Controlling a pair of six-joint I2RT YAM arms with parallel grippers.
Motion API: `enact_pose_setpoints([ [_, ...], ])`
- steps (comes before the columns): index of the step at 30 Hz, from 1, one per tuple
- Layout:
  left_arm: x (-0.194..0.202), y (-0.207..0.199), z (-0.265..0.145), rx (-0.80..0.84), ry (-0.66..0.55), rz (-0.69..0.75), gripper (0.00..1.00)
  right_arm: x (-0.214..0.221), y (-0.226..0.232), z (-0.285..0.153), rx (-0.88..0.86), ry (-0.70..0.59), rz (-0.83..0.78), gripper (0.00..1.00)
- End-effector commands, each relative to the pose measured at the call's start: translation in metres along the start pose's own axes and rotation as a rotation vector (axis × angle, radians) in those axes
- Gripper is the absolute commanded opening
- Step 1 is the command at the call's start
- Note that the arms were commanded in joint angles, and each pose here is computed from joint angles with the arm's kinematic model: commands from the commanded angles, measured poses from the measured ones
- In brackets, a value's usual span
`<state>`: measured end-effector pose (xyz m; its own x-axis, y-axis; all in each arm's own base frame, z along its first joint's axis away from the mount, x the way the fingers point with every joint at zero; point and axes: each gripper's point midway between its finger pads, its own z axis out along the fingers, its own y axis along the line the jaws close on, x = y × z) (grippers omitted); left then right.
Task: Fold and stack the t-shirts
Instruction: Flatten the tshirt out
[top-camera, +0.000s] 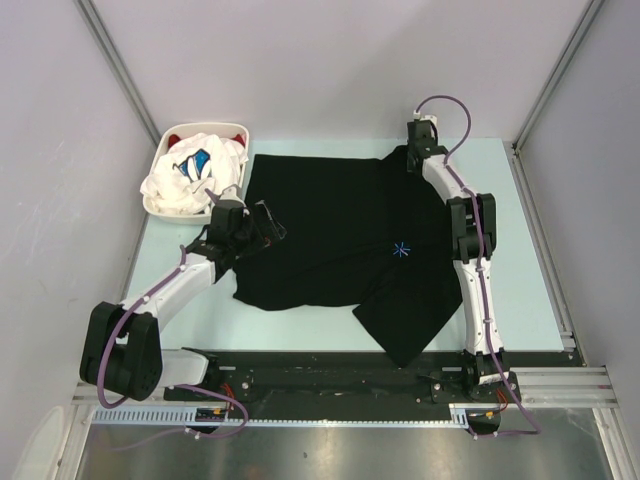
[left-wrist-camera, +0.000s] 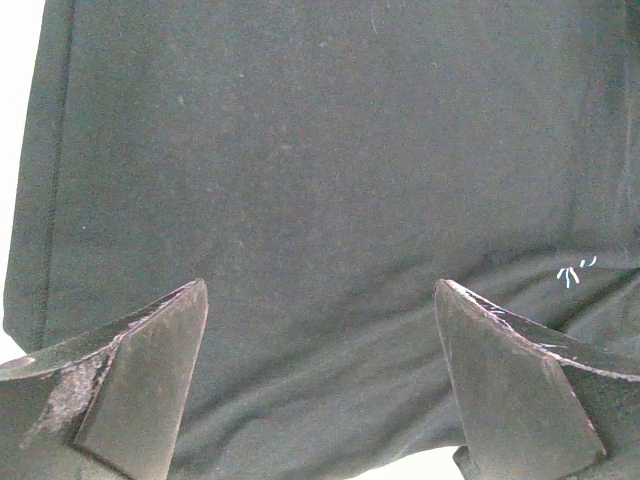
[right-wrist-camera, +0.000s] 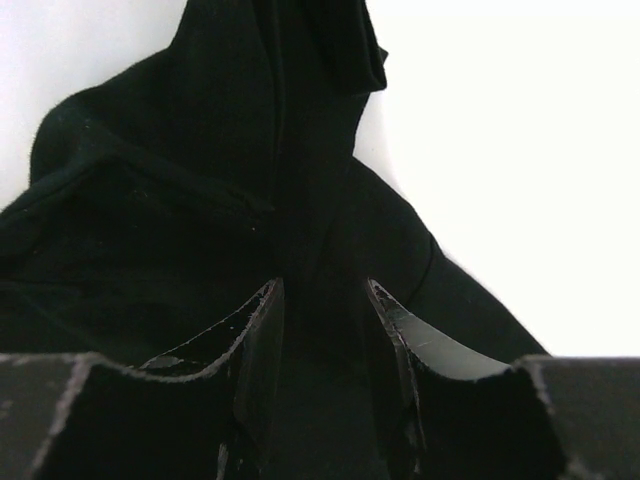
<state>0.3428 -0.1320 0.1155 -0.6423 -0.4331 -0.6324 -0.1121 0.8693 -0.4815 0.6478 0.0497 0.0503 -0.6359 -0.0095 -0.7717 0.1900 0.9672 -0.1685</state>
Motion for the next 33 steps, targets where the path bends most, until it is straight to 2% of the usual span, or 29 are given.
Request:
enact_pose_setpoints([
  [1,-0.006,-0.006,0.0,0.02,-0.024,0.016,1.0,-0.014,0.007,0.0,-0.02,-0.03,0.027,0.42],
  [18,-0.005,-0.004,0.001,0.014,-0.019,0.021,1.0,-0.013,-0.008,0.013,0.004,-0.021,0.073,0.28],
  [19,-0.005,-0.004,0.001,0.011,-0.015,0.021,1.0,-0.013,-0.009,0.014,0.006,-0.021,0.075,0.22],
  [21,-0.005,-0.004,0.001,0.01,-0.018,0.022,1.0,-0.013,-0.013,0.016,0.013,-0.022,0.086,0.15],
  [23,-0.004,-0.003,0.001,0.008,-0.013,0.025,1.0,-0.015,-0.017,0.017,0.021,-0.028,0.101,0.02],
  [24,-0.004,-0.003,0.001,0.009,-0.013,0.024,1.0,-0.018,-0.019,0.016,0.028,-0.034,0.106,0.0],
  [29,-0.006,-0.004,0.001,0.008,-0.013,0.028,1.0,-0.044,-0.039,0.008,0.085,-0.104,0.147,0.0],
  [33,-0.008,0.001,0.001,-0.017,-0.026,0.029,1.0,-0.07,-0.072,0.002,0.126,-0.17,0.218,0.0],
])
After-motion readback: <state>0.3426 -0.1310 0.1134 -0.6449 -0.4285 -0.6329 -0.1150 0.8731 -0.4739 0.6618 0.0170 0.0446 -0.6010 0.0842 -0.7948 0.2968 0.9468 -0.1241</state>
